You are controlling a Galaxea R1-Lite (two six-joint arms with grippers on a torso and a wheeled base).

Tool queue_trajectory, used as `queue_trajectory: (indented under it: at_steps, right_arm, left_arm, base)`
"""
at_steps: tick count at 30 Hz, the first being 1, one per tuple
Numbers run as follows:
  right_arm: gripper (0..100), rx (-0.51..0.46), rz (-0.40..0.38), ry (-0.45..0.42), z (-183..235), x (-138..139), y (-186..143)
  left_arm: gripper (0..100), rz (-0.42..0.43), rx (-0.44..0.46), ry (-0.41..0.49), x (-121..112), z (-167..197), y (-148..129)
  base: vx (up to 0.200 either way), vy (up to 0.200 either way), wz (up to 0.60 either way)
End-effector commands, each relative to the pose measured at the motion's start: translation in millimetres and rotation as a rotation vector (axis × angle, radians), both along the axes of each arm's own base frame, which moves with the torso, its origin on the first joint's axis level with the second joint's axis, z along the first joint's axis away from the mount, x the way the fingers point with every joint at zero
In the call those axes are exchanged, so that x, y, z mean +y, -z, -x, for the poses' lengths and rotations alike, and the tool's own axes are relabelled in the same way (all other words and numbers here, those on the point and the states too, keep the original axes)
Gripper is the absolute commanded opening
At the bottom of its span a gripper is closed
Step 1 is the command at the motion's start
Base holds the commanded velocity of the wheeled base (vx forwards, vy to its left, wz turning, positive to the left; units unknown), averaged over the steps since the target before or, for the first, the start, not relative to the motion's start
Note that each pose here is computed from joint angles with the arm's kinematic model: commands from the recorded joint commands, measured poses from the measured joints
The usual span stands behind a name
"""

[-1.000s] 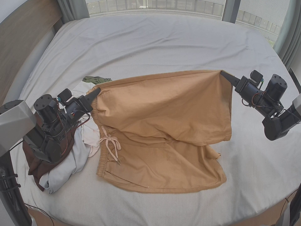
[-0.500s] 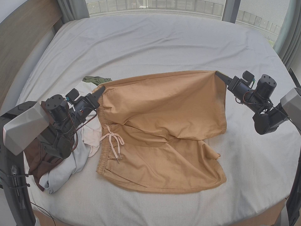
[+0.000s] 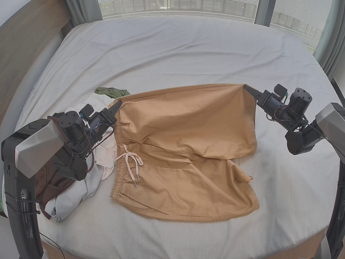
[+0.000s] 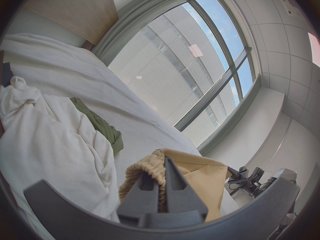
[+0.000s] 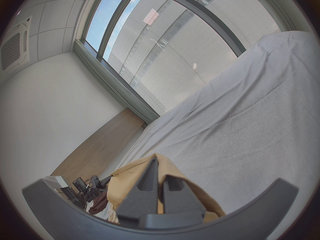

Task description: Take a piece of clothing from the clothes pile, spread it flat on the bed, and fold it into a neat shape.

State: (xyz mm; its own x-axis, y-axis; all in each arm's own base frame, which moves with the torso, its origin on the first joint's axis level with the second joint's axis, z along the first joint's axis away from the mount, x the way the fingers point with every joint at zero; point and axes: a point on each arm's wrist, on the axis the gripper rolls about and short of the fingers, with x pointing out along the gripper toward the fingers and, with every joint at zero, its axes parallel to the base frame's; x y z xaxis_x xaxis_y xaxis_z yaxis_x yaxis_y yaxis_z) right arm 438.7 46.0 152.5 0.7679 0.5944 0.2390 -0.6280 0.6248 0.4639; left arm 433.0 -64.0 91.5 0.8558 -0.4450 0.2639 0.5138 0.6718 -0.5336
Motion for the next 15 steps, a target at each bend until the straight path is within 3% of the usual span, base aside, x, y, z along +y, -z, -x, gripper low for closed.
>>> queue_trajectory:
  at_steps: [1, 5, 6, 13, 15]
  right_arm:
    - [0, 0.002, 0.001, -0.001, -4, 1, 5]
    - [0, -0.021, -0.004, 0.003, -7, 2, -1]
    - [100, -0.023, -0.005, 0.004, -8, 2, -1]
    - [100, -0.007, 0.021, 0.016, -1, 0, 11]
    - [100, -0.007, 0.064, 0.027, 9, -1, 15]
  left_arm:
    - [100, 0.001, 0.004, 0.002, 0, -1, 2]
    - [100, 0.003, 0.0, -0.001, 1, -2, 1]
    - [100, 0.003, 0.0, -0.002, 2, -2, 1]
    - [100, 0.007, 0.005, -0.034, 5, -2, 2]
    - [100, 0.007, 0.009, -0.045, 6, 0, 2]
  base:
    - [0.0, 0.0, 0.0]
    - [0.0, 0.0, 0.0]
    - [0.0, 0.0, 0.0]
    - [0.0, 0.0, 0.0]
    - [0.0, 0.0, 0.0]
